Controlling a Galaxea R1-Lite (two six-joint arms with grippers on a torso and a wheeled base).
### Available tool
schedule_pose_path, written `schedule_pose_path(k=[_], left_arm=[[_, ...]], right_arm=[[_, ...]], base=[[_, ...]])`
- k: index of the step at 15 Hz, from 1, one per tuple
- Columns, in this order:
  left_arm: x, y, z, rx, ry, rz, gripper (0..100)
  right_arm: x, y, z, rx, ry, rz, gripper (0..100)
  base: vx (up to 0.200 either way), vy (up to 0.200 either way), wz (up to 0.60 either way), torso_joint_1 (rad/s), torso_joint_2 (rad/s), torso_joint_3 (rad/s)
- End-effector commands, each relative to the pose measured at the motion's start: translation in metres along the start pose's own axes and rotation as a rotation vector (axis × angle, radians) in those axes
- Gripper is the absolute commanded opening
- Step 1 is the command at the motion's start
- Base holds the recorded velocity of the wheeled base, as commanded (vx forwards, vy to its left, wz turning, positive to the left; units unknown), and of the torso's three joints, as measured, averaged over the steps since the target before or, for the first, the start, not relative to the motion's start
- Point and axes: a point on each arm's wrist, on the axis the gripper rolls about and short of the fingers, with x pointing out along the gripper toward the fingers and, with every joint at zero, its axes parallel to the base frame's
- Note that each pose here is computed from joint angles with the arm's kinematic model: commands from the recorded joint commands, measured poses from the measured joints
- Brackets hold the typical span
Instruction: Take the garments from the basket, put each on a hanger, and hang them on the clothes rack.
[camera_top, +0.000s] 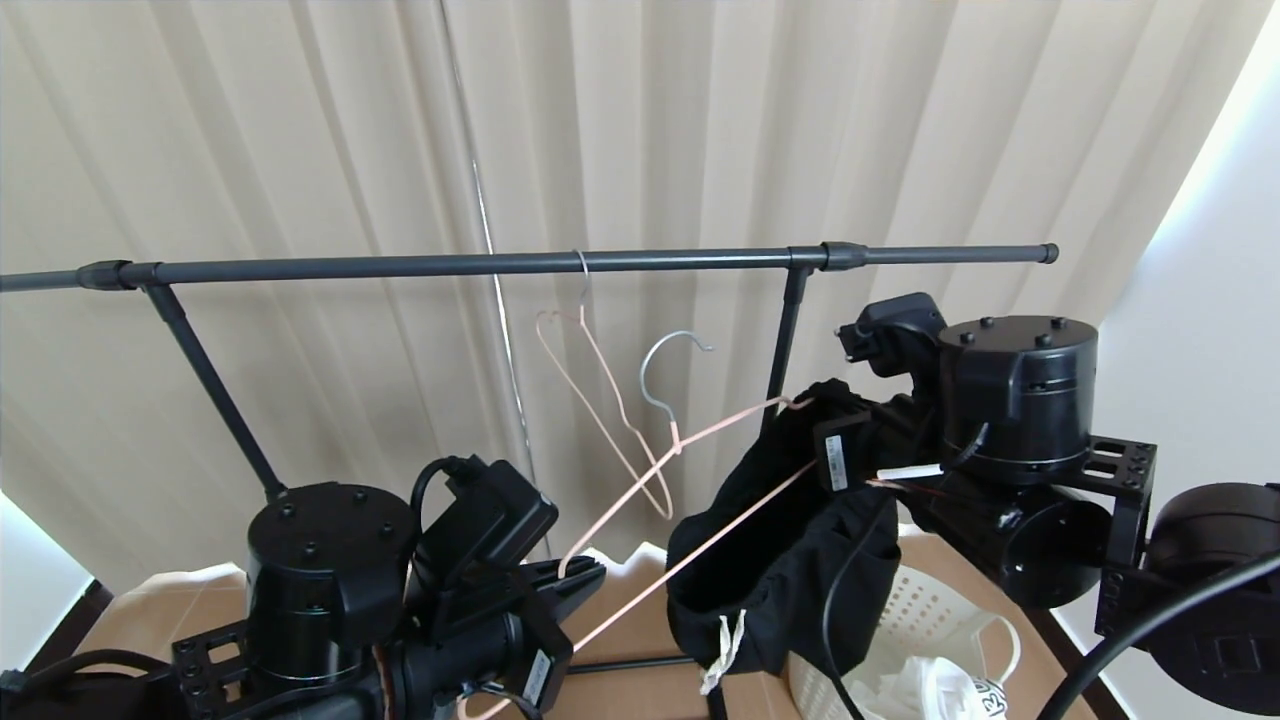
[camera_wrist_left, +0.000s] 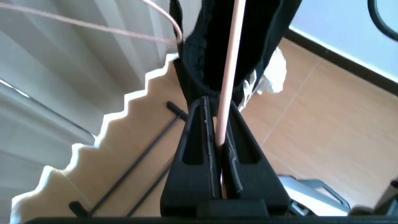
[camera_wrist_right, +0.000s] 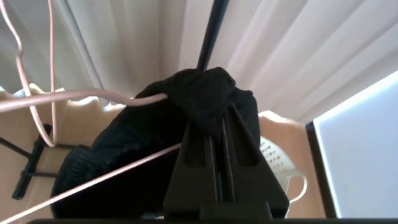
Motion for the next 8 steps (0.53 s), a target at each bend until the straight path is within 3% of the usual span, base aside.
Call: schedule_pose_path(k=[1, 5, 8], left_arm=[[0.002, -0.003, 0.001, 0.008, -0.003, -0.011, 0], [0.0, -0.008, -0.002, 0.026, 0.006, -0.028, 0], [0.005, -0.008, 0.002, 0.03, -0.003, -0.03, 0]], right_arm=[[-0.007, -0.002, 0.014, 0.031, -0.051, 0.011, 0], [-0.015, -0.008, 0.019, 0.066, -0.075, 0.019, 0], [-0.026, 0.005, 0.018, 0.059, -0.082, 0.072, 0]], base=[[0.0, 0.0, 0.0, 0.0, 0.0, 0.0], [0.0, 0.0, 0.0, 0.0, 0.0, 0.0], [0.0, 0.0, 0.0, 0.0, 0.0, 0.0]])
